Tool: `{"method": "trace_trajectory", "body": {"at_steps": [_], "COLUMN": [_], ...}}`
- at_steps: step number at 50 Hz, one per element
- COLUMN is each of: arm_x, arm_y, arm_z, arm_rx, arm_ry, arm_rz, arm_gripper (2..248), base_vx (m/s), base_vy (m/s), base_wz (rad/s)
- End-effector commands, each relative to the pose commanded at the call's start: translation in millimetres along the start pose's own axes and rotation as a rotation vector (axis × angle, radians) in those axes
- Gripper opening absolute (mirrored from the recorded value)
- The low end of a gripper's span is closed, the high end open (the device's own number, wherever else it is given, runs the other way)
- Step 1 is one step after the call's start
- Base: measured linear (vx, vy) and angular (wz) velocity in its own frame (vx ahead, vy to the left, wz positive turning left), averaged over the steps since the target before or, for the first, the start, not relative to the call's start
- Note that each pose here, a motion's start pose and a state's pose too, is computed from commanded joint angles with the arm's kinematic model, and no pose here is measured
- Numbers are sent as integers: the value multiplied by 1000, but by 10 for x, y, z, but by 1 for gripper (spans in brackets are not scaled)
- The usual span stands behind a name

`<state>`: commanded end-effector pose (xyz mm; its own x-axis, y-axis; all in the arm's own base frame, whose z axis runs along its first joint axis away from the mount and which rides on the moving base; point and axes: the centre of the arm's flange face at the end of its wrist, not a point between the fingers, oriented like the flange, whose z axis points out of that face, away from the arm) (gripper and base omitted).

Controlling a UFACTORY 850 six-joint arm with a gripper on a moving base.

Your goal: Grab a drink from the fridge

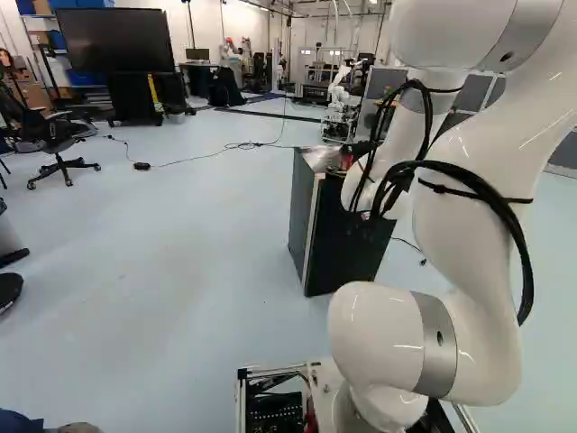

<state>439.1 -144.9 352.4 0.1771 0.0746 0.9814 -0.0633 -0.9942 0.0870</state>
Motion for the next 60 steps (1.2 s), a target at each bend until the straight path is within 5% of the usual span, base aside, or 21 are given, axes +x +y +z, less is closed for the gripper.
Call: {"method": "trace_trajectory", "body": {"at_steps": [60], "arm_x": [-113], "arm_y": [287], "arm_z": [837], "arm_rx": [-12], "arm_ry": [85], "arm_rz": [-3], "arm_gripper": [247], "base_vx": [0], "base_vy": [0], "base_wz": [0]}}
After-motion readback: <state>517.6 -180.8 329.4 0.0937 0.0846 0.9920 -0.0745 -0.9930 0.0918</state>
